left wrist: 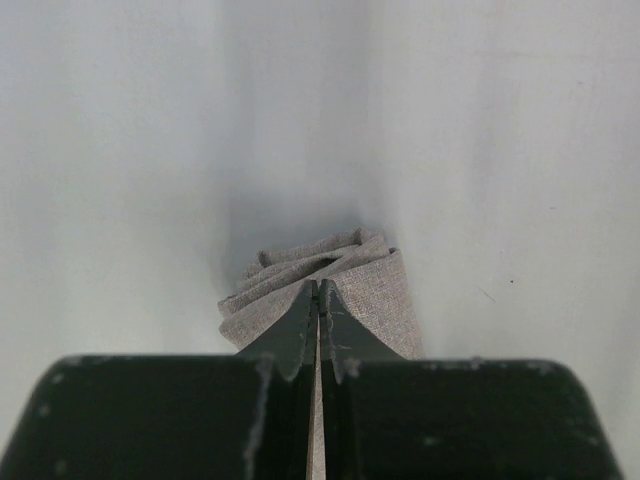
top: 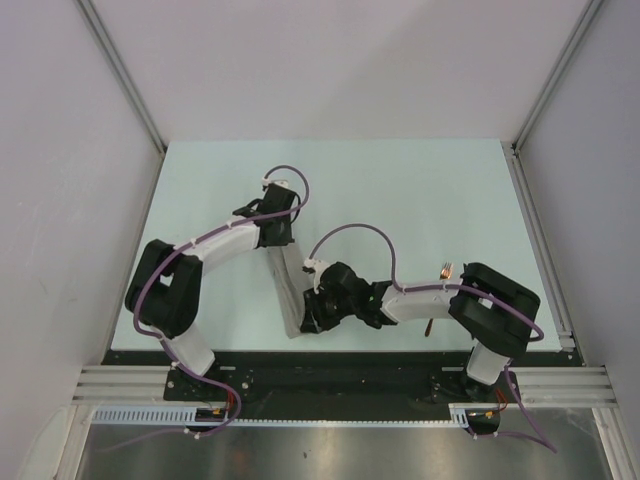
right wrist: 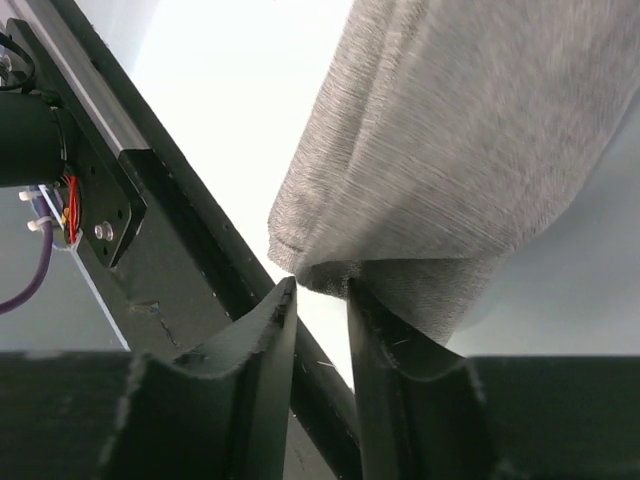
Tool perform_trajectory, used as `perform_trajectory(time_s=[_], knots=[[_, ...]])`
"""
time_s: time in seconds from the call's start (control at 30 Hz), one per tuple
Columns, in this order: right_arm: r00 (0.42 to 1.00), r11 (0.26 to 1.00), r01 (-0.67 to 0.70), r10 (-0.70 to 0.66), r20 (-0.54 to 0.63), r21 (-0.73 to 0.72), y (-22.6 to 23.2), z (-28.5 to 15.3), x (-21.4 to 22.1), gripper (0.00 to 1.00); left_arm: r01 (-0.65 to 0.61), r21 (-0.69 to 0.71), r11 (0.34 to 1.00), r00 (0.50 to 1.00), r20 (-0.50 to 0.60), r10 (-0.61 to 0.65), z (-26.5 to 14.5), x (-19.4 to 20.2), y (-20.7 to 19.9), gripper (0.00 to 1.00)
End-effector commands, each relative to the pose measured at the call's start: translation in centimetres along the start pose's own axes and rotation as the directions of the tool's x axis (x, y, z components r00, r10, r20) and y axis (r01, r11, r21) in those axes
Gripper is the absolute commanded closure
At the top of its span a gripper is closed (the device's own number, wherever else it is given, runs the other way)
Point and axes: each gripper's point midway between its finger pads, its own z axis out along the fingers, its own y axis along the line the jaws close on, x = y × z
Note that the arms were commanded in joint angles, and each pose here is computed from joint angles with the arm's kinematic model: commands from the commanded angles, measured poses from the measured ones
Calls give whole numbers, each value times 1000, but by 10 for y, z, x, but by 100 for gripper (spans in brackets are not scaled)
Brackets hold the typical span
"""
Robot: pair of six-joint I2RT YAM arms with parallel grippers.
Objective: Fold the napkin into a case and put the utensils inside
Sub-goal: Fold the 2/3-rectangle-folded napkin at the center of the board.
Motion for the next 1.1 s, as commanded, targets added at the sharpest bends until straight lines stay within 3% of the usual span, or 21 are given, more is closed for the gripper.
perform_trajectory(time_s=[0.0,0.4,0.77,0.9,1.07], knots=[[997,997,-79,79,-2,-23,-5,6,18,70,12,22,1000,993,121,-14,-15,-39,0,100],[982,980,-187,186,-13,-63,-15,1,34,74,21,8,1000,995,93,-21,-7,-34,9,100],[983,991,-120,128,135,-65,2,-52,-45,68,33,35,999,996,87,-36,-9,-29,6,100],[978,986,-106,126,166,-125,6,-46,-82,69,41,20,999,995,90,-43,-9,-29,9,100],[979,974,-152,172,113,-167,-2,-10,-85,71,47,7,999,996,81,-47,-8,-28,10,100]])
